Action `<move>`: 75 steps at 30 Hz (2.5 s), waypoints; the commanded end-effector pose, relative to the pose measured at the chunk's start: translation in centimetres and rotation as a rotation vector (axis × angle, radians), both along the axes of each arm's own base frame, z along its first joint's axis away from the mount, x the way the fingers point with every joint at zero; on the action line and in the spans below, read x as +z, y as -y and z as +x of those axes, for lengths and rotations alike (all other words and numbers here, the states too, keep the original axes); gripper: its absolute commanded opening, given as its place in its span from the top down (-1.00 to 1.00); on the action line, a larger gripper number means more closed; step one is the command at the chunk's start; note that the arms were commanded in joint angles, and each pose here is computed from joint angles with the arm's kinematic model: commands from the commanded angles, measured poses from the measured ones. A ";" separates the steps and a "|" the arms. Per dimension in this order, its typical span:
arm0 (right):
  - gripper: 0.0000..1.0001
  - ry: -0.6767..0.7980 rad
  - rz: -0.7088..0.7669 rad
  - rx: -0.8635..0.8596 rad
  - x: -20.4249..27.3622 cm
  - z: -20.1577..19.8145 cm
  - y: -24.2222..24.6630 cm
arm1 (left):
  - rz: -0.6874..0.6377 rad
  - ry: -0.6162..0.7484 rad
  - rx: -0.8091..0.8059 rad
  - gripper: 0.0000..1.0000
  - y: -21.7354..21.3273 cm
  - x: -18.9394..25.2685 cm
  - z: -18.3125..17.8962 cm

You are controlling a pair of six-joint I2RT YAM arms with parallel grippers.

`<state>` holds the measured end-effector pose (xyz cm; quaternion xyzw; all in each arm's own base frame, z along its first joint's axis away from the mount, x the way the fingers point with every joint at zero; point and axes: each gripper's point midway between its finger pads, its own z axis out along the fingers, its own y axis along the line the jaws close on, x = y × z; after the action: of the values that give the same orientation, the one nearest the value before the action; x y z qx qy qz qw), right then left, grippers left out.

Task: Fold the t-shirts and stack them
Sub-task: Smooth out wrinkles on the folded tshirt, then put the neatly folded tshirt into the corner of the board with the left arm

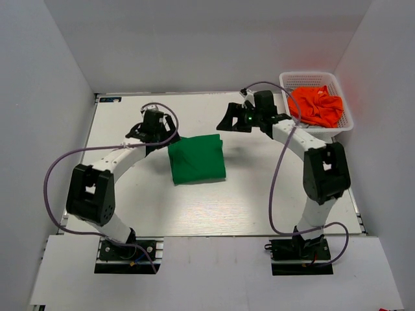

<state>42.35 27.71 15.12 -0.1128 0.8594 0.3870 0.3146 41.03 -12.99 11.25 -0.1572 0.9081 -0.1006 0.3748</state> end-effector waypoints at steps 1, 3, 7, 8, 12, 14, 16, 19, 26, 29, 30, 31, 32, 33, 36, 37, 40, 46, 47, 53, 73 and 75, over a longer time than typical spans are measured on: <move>-0.81 0.028 0.036 0.001 1.7 -2.1 0.6 | -0.088 -0.006 -0.139 -1.00 2.2 -1.0 -3.2; -0.81 0.053 0.039 -0.015 2.6 -2.9 1.1 | -0.106 -0.018 -0.161 -1.00 2.4 -2.5 -4.3; -0.81 0.067 0.041 -0.021 2.7 -4.2 1.8 | -0.076 -0.088 -0.174 -1.00 2.4 -4.6 -4.3; -0.81 0.062 0.036 -0.027 2.4 -4.5 2.1 | -0.065 -0.104 -0.167 -0.90 2.2 -5.1 -4.2; -0.81 0.061 0.010 -0.044 2.2 -4.9 2.7 | -0.010 -0.205 -0.195 -0.32 2.0 -8.9 -4.3; -0.81 0.059 -0.003 -0.068 1.8 -4.7 3.3 | 0.023 -0.214 -0.219 0.12 2.4 -9.5 -3.5; -0.81 0.054 -0.022 -0.084 1.3 -4.7 4.0 | 0.101 -0.281 -0.216 0.50 1.4 -11.9 -3.3; -0.81 0.060 -0.030 -0.102 0.9 -4.4 4.7 | 0.259 -0.293 -0.061 1.00 -2.5 -10.6 -0.1; -0.81 0.045 -0.013 -0.120 0.2 -3.2 5.6 | 0.613 -0.219 0.108 1.00 -13.0 -5.6 8.1; -0.81 0.041 0.000 -0.118 0.3 -2.3 5.9 | 0.628 -0.179 0.130 1.00 -17.0 -4.4 11.8; -0.81 0.057 0.010 -0.111 0.3 -1.7 5.7 | 0.640 -0.169 0.136 1.00 -18.1 -4.3 12.7; -0.81 0.075 0.017 -0.110 1.0 -1.0 5.8 | 0.692 -0.179 0.124 1.00 -19.5 -4.6 13.8; -0.81 0.075 0.016 -0.110 1.0 -0.7 5.9 | 0.717 -0.174 0.132 1.00 -20.6 -4.6 14.7; -0.81 0.063 0.011 -0.096 0.3 -0.6 5.8 | 0.737 -0.145 0.166 1.00 -22.6 -3.4 16.1; -0.81 0.080 0.013 -0.101 0.5 0.5 6.2 | 0.768 -0.143 0.203 1.00 -26.7 -4.3 18.6; -0.81 0.069 0.013 -0.110 0.0 0.8 6.6 | 0.757 -0.141 0.210 1.00 -27.6 -4.7 19.2; -0.81 0.050 0.040 -0.112 -0.3 1.5 6.7 | 0.745 -0.130 0.247 1.00 -30.8 -5.7 20.7; -0.81 0.012 0.075 -0.132 -1.0 2.7 7.0 | 0.738 -0.062 0.318 1.00 -33.9 -4.5 21.0; -0.81 0.012 0.082 -0.133 -1.0 2.8 7.0 | 0.730 -0.049 0.313 1.00 -33.7 -4.0 21.2; -0.81 0.015 0.089 -0.105 -1.4 2.4 6.7 | 0.725 0.069 0.329 0.67 -34.6 1.0 22.1; -0.81 0.160 0.042 -0.271 1.8 -7.9 11.2 | -0.095 0.267 0.015 -1.00 -8.3 8.3 4.3; -0.81 0.126 0.030 -0.268 0.7 -9.1 11.5 | -0.208 0.385 -0.078 -1.00 -4.5 11.2 -0.1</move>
<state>33.46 16.66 15.14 -0.0221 0.8472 0.3470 0.4016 45.69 -1.69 22.47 -0.1540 0.8286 -0.0966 0.5294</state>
